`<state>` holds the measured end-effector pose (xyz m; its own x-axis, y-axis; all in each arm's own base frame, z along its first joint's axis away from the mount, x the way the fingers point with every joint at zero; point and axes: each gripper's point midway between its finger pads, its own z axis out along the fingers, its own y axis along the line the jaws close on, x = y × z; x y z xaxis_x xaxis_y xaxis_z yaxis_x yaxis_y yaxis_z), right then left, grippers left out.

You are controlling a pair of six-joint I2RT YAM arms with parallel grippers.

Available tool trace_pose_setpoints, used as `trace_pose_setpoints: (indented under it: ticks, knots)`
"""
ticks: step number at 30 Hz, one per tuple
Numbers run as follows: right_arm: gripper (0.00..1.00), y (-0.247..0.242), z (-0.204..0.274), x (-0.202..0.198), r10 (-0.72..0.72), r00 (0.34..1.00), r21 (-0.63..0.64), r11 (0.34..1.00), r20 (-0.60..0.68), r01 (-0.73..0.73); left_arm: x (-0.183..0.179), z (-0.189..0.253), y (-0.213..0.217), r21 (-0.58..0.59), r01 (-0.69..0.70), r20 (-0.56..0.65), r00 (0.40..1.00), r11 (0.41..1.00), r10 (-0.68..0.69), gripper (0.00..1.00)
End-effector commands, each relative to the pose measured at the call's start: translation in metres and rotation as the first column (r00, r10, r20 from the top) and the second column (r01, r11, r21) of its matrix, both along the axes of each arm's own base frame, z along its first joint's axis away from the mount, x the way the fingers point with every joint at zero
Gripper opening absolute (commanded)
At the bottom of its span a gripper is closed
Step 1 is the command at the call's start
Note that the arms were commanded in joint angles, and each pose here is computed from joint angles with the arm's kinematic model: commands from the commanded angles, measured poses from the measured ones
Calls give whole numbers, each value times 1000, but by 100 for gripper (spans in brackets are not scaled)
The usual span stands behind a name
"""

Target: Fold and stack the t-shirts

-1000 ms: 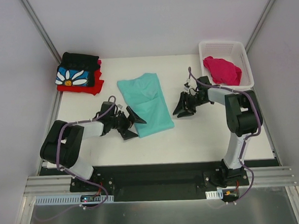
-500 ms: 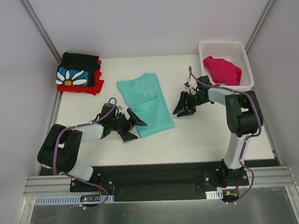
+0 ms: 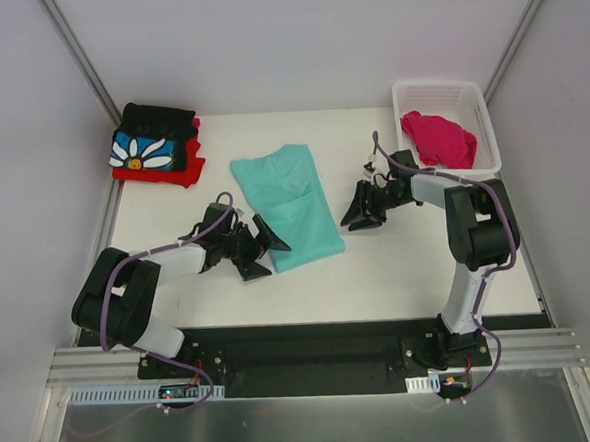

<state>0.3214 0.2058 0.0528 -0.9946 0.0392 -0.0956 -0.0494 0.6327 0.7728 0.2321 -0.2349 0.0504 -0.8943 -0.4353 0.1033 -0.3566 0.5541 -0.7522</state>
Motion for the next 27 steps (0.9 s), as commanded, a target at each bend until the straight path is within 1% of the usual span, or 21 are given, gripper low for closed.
trace_pose_setpoints:
  ticks: [1,9,14,19,27]
  knots:
    - [43,2,21,3,1,998,48,999,57,-3,9,-4,-9,6,1,37,999,1000,-1,99]
    - [43,4,23,2,3,998,60,998,57,-7,10,-16,-19,-3,-4,23,1000,1000,4,99]
    - [40,3,22,3,-1,999,61,998,53,-2,11,-16,-22,-7,1,25,1000,1000,-1,99]
    - [40,4,19,-1,4,999,66,998,38,-7,10,-15,-23,-10,5,26,1000,1000,-5,99]
    - [44,0,1,-12,-5,1000,55,998,2,5,2,-23,-21,4,10,-4,1000,1000,-10,99]
